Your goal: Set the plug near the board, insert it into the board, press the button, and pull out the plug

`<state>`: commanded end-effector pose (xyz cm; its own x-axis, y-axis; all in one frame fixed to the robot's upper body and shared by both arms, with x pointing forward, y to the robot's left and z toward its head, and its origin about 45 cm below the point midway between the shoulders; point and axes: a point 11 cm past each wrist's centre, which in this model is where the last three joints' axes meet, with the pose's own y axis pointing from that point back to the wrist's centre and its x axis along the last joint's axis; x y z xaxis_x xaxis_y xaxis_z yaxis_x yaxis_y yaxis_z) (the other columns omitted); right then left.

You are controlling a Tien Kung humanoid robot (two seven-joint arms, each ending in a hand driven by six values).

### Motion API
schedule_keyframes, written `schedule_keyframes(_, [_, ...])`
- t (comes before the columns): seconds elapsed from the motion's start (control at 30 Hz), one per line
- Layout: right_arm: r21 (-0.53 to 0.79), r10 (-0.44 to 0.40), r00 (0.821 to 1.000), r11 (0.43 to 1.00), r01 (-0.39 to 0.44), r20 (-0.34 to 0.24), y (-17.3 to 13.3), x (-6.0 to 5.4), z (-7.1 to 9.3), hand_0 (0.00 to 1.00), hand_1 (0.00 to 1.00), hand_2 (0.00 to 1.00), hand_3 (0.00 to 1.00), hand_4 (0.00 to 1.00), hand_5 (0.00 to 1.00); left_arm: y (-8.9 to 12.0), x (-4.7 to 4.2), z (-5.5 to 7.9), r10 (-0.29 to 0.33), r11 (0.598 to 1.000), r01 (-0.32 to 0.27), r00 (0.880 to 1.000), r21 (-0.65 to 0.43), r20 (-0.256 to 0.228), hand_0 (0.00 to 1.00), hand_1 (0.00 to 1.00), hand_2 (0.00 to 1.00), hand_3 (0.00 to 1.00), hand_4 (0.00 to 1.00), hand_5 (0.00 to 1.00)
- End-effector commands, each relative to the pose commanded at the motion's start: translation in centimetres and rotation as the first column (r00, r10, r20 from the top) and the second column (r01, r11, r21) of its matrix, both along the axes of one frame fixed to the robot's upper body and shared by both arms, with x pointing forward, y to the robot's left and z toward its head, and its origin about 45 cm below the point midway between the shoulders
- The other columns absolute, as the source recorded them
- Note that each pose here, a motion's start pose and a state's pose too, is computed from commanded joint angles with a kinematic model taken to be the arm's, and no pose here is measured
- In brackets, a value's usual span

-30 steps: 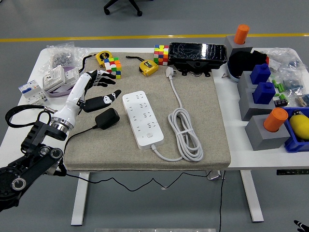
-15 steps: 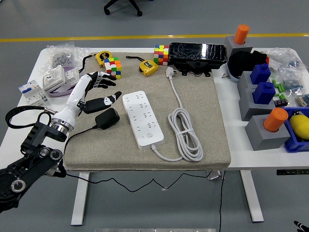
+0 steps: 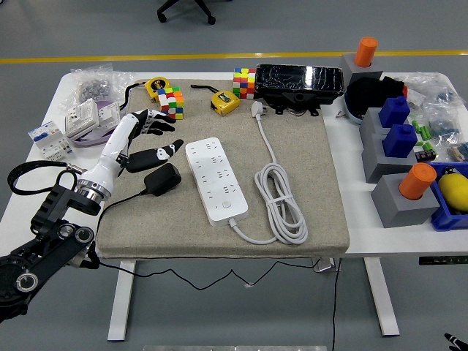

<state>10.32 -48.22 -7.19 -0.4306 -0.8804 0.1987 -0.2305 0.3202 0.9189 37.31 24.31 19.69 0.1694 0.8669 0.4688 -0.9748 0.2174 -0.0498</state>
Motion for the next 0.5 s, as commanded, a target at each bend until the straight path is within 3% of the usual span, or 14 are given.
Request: schedule_keyframes(0.5, [0.000, 0.001, 1.000, 1.000, -0.001, 0.002, 0.00, 0.13, 0.04, 0.573, 0.632, 0.616, 0.542, 0.887, 0.417, -0.01, -0.06, 0.02, -0.002, 1.000, 0.002, 1.000, 0.001, -0.005, 0.597, 0.637, 0.568, 0.588, 0.787, 0.179])
